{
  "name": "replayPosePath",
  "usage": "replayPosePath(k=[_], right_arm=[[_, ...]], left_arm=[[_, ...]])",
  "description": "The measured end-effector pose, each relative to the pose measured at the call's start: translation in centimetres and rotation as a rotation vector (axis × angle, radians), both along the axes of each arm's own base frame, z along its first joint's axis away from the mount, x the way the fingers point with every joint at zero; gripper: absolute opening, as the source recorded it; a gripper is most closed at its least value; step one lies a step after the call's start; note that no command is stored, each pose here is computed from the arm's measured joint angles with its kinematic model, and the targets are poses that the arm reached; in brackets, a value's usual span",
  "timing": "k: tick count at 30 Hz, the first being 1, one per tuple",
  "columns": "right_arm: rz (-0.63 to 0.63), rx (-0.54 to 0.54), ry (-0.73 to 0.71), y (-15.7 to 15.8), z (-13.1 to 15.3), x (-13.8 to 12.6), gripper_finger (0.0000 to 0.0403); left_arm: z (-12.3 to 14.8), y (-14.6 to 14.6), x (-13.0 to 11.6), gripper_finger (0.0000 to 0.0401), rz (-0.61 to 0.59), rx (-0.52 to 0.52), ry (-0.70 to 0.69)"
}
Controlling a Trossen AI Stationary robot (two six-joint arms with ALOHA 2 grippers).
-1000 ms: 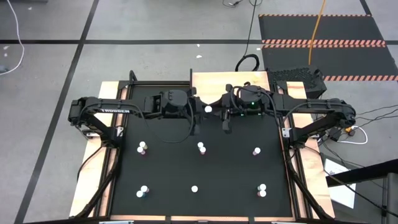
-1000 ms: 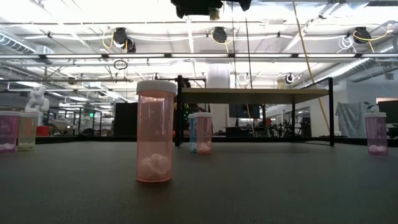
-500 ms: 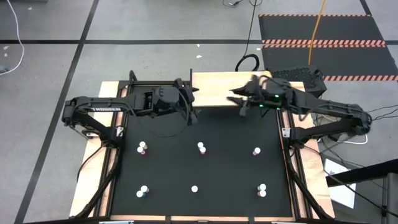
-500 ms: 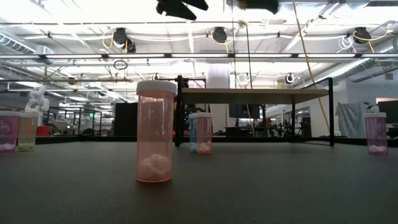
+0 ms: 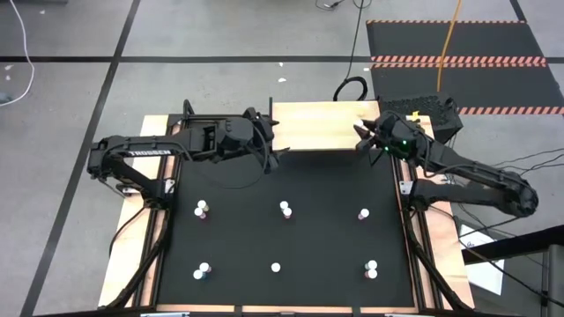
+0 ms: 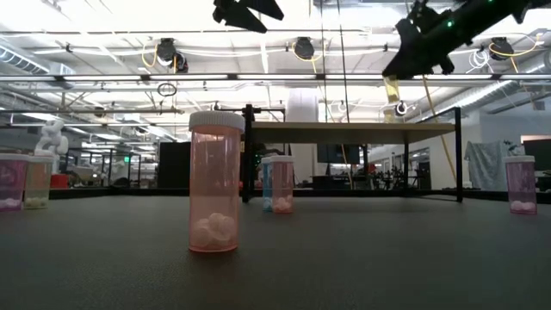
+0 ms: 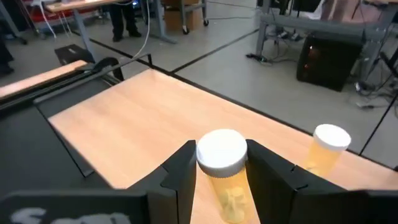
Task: Pick and place medicine bottles onto shelf by color
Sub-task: Put the top yellow pill bottle on the shelf aligned with the other yellow pill bottle
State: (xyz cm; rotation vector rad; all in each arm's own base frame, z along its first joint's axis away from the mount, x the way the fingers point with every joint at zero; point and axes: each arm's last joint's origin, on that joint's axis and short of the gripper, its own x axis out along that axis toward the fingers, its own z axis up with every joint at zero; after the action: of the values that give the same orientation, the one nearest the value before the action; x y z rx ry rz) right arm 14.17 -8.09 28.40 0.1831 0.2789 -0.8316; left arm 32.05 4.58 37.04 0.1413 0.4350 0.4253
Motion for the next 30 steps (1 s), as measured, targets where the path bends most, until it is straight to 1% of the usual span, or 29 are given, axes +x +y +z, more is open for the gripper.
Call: replayPosePath(k=[3, 7, 12, 14, 20, 30], right_arm=[[-0.021, 0.020, -0.021, -0.8, -0.5, -0.3, 0.0118], [-0.098, 0.024, -0.028, -2.0, -0.8, -1.1, 0.0118], [-0.061, 0.074, -0.075, -3.2, -1.8, -1.8, 0.0118], [-0.065, 0.090, -0.078, -3.5, -2.3, -2.1, 0.0118], [-0.041, 0.100, -0.099, -4.1, -3.2, -2.5, 0.0118], [-0.080, 0.080, -0.064, -4.6, -3.4, -3.2, 0.0118]], left_arm=[[0.1, 0.0, -0.1, 0.0393, 0.002, -0.001, -0.010], [0.1, 0.0, -0.1, 0.0393, 0.001, -0.002, -0.005], [0.1, 0.0, 0.0, 0.0392, 0.000, -0.002, -0.006], [0.1, 0.0, 0.0, 0.0392, 0.000, -0.001, -0.006], [0.1, 0.0, 0.0, 0.0392, 0.000, 0.000, -0.006], [0.1, 0.0, -0.1, 0.0392, 0.000, 0.003, -0.004]])
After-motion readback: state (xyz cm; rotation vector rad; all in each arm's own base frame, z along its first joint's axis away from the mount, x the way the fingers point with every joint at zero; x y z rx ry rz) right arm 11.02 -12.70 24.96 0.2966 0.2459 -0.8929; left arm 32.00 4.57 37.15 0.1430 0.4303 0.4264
